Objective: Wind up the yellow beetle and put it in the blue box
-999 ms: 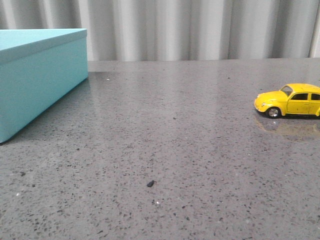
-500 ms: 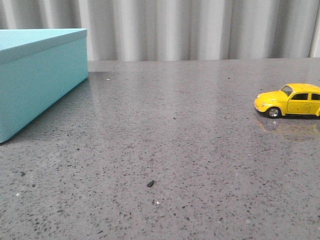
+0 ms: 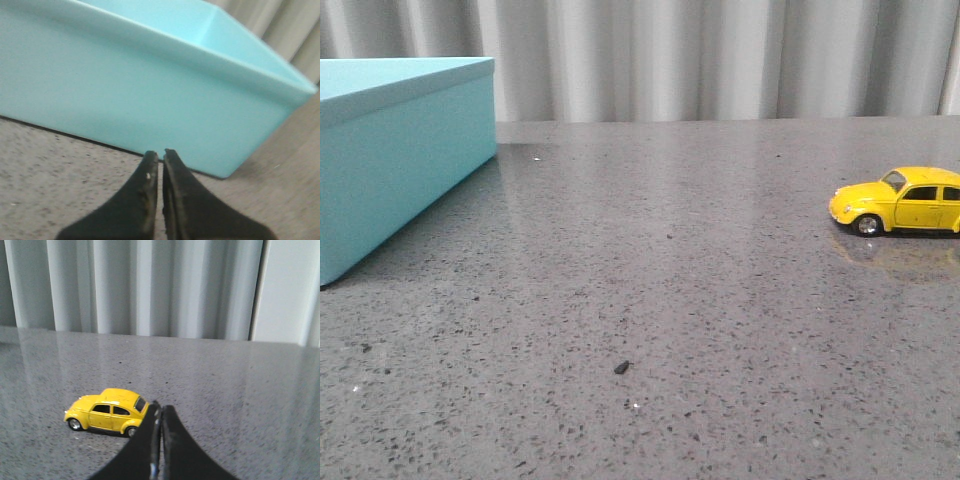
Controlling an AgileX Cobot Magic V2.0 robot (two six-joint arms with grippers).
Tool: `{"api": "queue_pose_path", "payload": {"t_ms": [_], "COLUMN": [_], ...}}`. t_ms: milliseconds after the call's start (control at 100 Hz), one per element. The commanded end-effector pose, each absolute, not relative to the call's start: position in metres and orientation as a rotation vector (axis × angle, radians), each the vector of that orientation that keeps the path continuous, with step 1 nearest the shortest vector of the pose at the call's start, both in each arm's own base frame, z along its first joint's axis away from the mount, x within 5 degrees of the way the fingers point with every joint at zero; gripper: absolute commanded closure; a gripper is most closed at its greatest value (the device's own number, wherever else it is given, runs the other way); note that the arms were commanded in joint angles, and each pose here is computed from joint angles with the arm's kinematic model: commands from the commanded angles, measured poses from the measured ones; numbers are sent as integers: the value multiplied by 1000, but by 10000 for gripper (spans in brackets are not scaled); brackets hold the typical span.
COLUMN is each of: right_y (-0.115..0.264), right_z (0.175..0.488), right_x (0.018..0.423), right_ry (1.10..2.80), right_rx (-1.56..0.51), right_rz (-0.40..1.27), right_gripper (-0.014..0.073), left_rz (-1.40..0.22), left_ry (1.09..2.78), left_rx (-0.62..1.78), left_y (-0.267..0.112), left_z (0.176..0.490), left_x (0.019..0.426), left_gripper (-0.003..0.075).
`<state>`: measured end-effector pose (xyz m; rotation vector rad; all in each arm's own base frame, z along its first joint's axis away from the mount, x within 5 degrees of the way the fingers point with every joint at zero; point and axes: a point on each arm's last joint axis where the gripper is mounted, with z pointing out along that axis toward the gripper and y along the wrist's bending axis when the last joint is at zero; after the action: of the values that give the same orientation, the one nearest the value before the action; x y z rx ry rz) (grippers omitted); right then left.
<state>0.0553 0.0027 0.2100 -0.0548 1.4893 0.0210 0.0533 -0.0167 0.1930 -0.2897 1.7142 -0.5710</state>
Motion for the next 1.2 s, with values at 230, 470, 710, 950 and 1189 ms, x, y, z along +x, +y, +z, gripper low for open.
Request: {"api": "queue_pose_path", "payload": {"t_ms": [230,470,710,950,1189], "right_y": [0,8,12,15,26], "right_z": [226,278,327,360,372], "right_x": [52,38,49,78,124], "right_ry": [1358,1420,1772,2063,2327], "right_rx": [258,171,19,-66,-157], "right_rz": [340,378,230,188,201], "right_gripper": [648,648,648,648,647], "left_rz": [-779,-641,-397,-360,-375], "left_ry": [1435,1424,1645,1696,1695], "left_rx": [-571,-367,-98,-58,-63], "left_y": [-7,-9,-15,-17,-17], "left_z": [205,246,301,320,320], "left_x": [54,48,53,67,67], "left_gripper": [741,741,741,741,741]}}
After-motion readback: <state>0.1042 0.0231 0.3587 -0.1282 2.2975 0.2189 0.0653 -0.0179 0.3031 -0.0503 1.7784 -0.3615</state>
